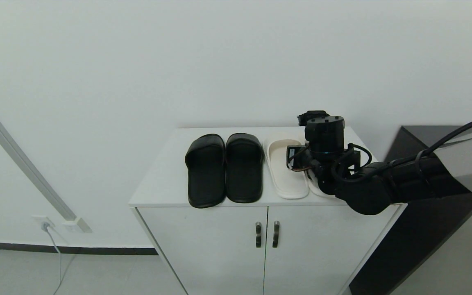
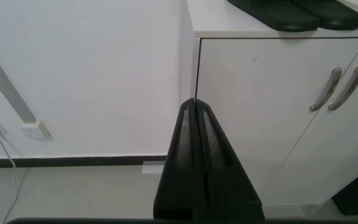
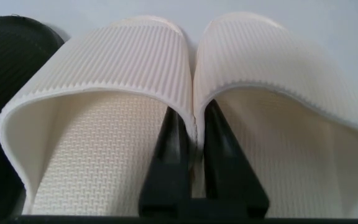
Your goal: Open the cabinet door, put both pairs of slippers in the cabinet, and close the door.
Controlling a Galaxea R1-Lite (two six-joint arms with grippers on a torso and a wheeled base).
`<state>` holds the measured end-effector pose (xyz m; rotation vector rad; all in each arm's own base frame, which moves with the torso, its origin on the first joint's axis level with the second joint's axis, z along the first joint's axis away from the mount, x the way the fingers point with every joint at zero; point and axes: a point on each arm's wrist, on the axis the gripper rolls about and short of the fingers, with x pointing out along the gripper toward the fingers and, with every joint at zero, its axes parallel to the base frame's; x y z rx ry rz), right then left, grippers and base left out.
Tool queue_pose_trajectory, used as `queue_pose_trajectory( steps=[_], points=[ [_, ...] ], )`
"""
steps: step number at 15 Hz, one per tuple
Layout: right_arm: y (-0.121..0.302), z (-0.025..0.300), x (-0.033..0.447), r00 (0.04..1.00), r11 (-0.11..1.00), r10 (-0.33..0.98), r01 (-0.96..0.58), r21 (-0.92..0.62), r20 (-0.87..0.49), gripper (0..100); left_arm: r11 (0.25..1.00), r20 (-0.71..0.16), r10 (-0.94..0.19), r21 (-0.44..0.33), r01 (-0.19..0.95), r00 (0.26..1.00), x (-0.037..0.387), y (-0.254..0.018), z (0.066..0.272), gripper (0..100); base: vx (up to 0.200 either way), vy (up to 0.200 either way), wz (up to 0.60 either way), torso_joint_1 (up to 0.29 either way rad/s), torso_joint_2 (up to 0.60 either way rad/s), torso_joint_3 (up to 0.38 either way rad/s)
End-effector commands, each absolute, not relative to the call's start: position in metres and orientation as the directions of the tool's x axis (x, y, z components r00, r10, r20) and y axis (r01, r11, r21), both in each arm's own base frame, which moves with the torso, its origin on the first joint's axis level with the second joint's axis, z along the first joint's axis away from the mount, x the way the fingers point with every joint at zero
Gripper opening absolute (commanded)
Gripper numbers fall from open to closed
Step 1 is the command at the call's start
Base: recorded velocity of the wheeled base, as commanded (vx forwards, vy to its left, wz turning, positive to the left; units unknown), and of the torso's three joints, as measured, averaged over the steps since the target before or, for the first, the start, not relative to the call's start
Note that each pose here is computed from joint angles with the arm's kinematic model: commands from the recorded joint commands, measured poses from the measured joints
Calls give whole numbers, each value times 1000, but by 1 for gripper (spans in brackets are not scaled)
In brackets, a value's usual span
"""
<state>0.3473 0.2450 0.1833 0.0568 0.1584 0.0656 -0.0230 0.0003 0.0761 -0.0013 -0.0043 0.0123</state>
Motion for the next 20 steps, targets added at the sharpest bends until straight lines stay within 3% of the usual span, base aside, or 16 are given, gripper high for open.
queue_pose_trajectory(
  steps=[1, 7, 12, 15, 20],
  points=[
    [244, 188, 346, 987, 996, 66, -57, 66, -145, 0, 1000, 3, 12, -3, -12, 1000, -23, 0, 76, 0, 0, 0, 0, 0, 0, 0],
    [241, 197, 342, 990, 997, 65, -59, 51, -126, 0, 1000, 3, 9, -2, -9, 1000, -23, 0, 76, 0, 0, 0, 0, 0, 0, 0],
    [232, 230, 322, 994, 995, 83, -78, 69, -67, 0, 1000, 3, 8, -2, -8, 1000, -23, 0, 76, 0, 0, 0, 0, 0, 0, 0],
    [229, 238, 294, 985, 987, 157, -155, 36, -69, 0, 1000, 2, 9, -2, -9, 1000, -23, 0, 76, 0, 0, 0, 0, 0, 0, 0],
    [213, 254, 222, 856, 859, 512, -511, 33, -77, 0, 1000, 3, 8, -2, -8, 1000, -23, 0, 76, 0, 0, 0, 0, 0, 0, 0]
  ],
)
